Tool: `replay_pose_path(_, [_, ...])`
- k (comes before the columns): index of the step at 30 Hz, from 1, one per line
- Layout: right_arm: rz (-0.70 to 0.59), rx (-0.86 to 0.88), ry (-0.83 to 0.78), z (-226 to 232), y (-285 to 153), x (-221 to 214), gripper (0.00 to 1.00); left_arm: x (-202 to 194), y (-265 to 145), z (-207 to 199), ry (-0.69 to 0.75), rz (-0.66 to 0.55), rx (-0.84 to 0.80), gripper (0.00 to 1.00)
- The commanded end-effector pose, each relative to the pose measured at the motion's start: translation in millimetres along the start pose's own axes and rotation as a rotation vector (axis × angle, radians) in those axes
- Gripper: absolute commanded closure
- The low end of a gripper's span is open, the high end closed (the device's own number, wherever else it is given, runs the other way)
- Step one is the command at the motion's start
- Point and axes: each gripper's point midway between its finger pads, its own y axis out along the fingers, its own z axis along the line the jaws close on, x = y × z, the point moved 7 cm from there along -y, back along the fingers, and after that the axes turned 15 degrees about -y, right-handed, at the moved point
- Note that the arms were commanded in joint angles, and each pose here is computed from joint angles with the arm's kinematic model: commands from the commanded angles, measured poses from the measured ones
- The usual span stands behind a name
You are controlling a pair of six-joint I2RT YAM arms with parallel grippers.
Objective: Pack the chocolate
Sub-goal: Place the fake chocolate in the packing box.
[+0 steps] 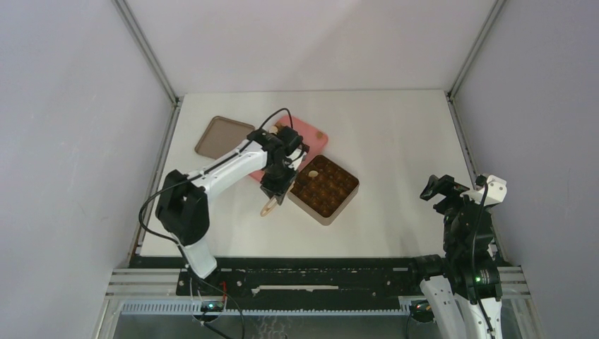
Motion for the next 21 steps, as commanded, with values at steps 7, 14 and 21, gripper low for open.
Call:
replay_pose_path(7, [-0.042, 0.005, -0.002, 0, -1, 8, 0.02, 14, 13, -15, 0.015, 0.002, -0.005, 0.69])
replay_pose_path(14, [-0.041, 0.005, -0.002, 0, -1, 8, 0.02, 21, 19, -19, 0.021, 0.010, -0.003, 0.66])
replay_pose_path(21, [-0.040, 0.004, -0.002, 0, -1, 8, 0.02, 26, 22, -20, 0.022, 0.009, 0.006, 0.65])
